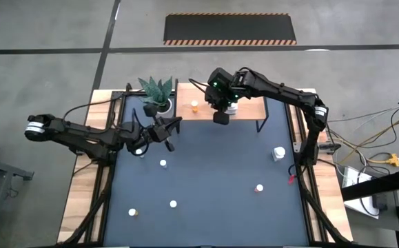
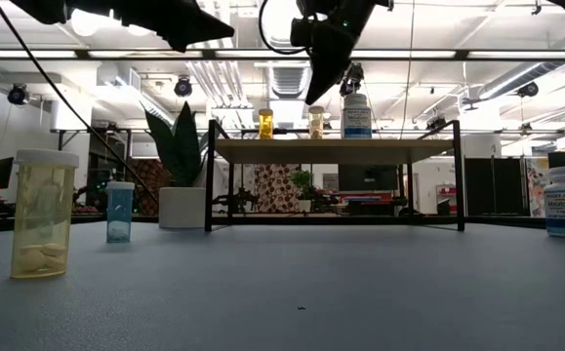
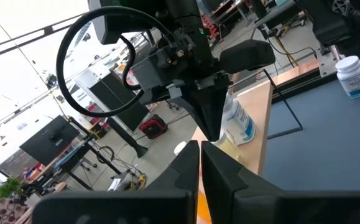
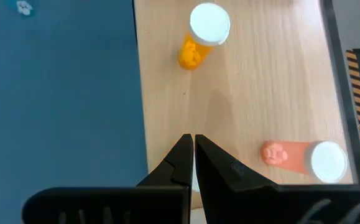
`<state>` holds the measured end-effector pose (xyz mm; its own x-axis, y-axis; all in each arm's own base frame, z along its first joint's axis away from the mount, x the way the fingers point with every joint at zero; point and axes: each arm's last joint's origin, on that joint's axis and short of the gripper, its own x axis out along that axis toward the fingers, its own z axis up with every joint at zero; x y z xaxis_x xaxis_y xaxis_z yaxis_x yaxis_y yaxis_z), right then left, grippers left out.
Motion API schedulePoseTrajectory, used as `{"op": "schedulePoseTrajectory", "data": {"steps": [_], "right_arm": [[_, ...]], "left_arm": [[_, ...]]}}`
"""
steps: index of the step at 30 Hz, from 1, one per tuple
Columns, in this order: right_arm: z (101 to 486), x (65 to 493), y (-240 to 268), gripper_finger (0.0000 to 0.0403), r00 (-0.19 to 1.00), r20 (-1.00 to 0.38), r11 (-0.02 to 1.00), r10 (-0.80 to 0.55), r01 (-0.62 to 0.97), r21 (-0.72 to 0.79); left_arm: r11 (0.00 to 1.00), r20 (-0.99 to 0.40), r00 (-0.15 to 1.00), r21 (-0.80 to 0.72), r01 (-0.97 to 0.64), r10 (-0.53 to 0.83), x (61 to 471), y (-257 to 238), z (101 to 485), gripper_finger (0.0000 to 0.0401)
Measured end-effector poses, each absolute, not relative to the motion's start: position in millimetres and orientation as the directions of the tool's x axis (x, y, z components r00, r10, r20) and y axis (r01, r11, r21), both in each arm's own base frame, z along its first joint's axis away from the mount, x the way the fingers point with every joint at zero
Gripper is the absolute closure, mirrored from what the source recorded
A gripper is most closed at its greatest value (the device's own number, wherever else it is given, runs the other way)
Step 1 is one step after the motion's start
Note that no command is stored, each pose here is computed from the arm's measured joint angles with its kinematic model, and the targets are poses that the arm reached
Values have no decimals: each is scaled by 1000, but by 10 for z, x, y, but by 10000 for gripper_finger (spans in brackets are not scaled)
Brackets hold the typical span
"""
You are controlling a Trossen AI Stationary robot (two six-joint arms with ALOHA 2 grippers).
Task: Pick and place medicine bottles onto shelf by color
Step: Adjust the yellow medicine bottle on the shelf
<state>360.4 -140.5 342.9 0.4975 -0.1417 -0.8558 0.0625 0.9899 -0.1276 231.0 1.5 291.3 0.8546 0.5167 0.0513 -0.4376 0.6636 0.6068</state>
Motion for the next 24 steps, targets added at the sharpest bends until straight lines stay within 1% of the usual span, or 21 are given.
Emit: {"op": "schedulePoseTrajectory", "data": {"steps": [24], "right_arm": [[3415, 3575, -1405, 394, 474, -870, 991, -135, 61, -120]], "left_arm": [[663, 45, 855, 611, -433, 517, 2310, 16, 2905, 401]]}}
